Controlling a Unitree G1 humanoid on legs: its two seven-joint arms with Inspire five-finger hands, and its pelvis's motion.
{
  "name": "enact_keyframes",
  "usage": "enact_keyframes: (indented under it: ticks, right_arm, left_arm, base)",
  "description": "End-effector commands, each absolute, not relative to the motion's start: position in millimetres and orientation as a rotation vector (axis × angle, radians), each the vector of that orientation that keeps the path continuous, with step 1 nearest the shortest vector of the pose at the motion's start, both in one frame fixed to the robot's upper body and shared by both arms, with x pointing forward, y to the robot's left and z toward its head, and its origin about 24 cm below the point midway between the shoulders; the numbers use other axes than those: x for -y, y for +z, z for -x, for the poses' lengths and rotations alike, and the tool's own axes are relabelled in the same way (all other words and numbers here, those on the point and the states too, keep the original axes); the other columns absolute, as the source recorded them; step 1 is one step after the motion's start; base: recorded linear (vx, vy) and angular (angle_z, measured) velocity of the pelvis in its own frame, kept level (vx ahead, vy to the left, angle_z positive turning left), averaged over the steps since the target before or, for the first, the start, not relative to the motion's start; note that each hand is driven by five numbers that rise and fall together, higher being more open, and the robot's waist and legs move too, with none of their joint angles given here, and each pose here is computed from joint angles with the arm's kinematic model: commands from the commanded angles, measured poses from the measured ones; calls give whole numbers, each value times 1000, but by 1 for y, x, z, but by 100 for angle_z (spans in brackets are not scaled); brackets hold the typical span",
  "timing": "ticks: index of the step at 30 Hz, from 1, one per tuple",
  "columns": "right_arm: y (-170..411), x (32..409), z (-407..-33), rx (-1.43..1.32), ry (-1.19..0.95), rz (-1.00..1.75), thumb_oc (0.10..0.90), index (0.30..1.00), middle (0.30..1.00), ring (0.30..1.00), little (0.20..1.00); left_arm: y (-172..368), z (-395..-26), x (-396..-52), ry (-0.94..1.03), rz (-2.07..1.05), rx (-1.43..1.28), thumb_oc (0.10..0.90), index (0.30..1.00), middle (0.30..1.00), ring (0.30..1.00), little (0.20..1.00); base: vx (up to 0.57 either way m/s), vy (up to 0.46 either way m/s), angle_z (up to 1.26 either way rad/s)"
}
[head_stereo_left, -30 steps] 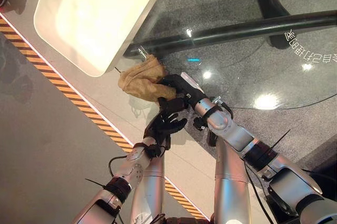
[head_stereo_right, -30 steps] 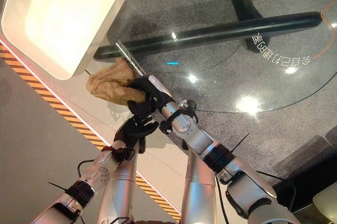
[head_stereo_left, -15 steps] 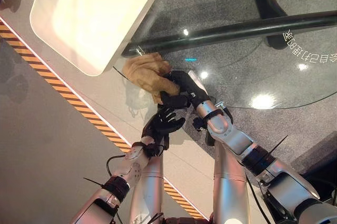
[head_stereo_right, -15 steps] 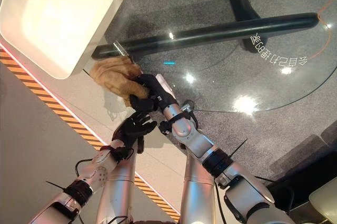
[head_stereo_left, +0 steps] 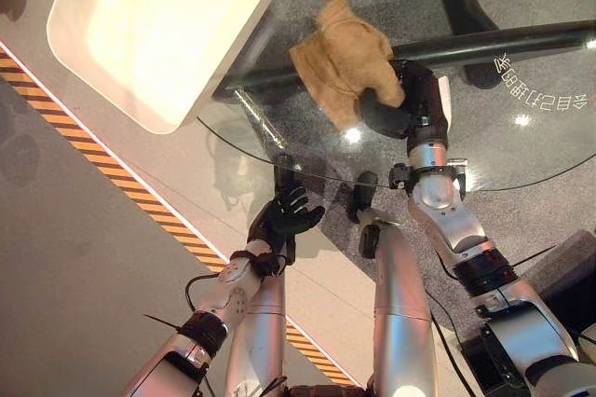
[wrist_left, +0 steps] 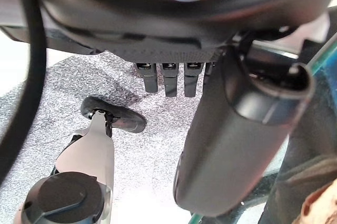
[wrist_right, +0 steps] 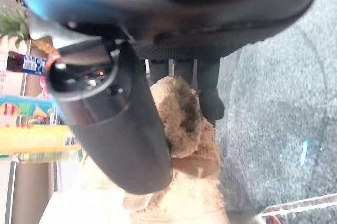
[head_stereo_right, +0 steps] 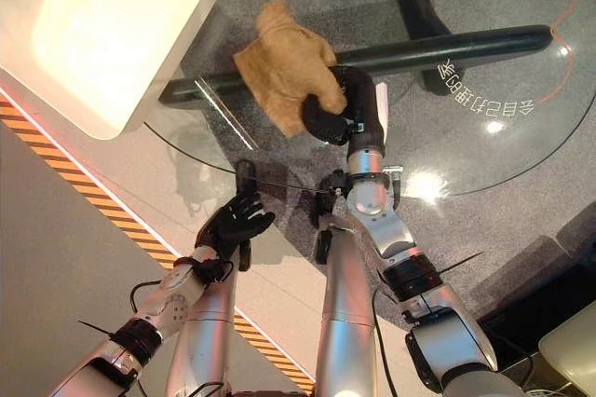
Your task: Wipe the table with a cloth and put it in the basket.
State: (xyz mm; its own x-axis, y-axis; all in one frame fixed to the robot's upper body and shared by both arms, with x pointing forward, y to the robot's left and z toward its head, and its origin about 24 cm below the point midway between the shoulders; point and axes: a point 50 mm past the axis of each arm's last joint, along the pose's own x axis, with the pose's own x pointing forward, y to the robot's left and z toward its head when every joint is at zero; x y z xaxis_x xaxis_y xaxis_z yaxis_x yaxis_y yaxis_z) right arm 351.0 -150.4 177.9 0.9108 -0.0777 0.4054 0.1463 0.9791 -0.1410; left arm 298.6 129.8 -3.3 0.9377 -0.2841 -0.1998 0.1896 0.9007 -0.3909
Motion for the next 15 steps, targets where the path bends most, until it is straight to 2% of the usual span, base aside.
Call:
enact_keyframes:
  ticks: [1,7,11,15]
  right_arm:
    - [214,196,-343,543,-332,123,100,300,300,300,200]
    - [220,212,-344,550,-420,118,100,300,300,300,200]
    - [238,238,-346,568,-578,131,100,300,300,300,200]
    - [231,256,-345,526,-681,159,100,300,300,300,200]
  left_arm:
    - [-46,-258,-134,-226,390,-408,800,900,900,900,900]
    - [-47,-257,-135,-227,388,-409,800,900,900,900,900]
    - [-41,-263,-138,-229,381,-382,800,900,900,900,900]
    - [-47,-256,-139,-224,385,-400,800,900,900,900,900]
  base:
    - [-5,-32,-1]
    - [0,0,0]
    - [-30,-14,-4]
    - [11,-8,-2]
